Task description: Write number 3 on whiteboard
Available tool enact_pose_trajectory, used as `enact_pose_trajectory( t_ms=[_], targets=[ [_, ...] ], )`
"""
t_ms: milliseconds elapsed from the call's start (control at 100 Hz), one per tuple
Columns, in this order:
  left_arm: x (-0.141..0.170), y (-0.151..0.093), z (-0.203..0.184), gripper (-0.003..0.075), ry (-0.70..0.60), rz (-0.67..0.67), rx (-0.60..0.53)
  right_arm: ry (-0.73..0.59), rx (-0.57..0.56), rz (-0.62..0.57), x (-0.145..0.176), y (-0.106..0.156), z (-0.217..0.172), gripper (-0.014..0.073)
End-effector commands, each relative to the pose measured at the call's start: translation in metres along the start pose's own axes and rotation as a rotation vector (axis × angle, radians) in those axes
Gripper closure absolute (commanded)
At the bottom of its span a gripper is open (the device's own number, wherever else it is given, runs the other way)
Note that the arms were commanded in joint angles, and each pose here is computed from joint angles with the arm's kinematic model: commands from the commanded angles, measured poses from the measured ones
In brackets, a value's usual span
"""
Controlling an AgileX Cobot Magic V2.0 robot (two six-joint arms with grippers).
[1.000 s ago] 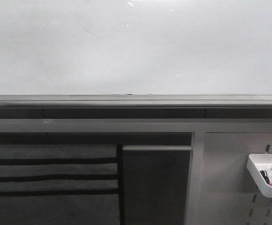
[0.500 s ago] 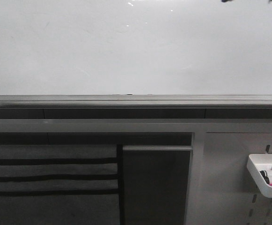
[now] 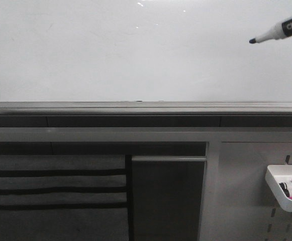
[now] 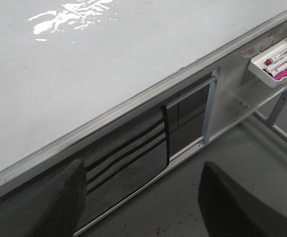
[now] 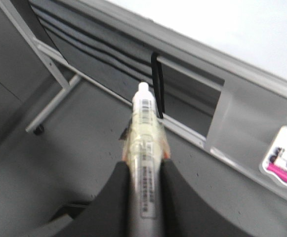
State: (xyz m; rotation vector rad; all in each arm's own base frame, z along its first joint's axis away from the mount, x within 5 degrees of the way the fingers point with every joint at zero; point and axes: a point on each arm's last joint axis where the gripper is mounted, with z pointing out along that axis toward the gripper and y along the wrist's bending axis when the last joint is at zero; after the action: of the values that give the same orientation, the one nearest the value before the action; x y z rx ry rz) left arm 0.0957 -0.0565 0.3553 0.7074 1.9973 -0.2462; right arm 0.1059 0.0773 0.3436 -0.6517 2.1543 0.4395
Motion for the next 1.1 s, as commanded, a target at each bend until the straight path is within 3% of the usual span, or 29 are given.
enact_pose_trajectory(
  t_ms=[0,290,580,760,1090],
  targets=[
    [-0.014,0.002,-0.006,0.0271,-0.105,-0.022,-0.012,-0.142,-0.005,0.039,-0.018,0.0,-0.004,0.0652],
    [-0.014,0.002,-0.006,0.0272,-0.105,-0.022,-0.012,-0.073,-0.008,0.092,-0.068,-0.002,0.025,0.0652],
    [-0.014,0.002,-0.006,0.0281,-0.105,-0.022,-0.012,-0.011,0.033,0.051,-0.12,-0.013,0.09,0.0652],
    [-0.014,0.002,-0.006,0.0281,-0.105,-0.022,-0.012,-0.076,0.055,0.039,-0.129,-0.019,0.124,0.0652],
    [-0.014,0.002,-0.006,0.0281,-0.105,-0.022,-0.012,-0.134,0.096,-0.016,-0.133,-0.025,0.149,0.0652]
  ],
)
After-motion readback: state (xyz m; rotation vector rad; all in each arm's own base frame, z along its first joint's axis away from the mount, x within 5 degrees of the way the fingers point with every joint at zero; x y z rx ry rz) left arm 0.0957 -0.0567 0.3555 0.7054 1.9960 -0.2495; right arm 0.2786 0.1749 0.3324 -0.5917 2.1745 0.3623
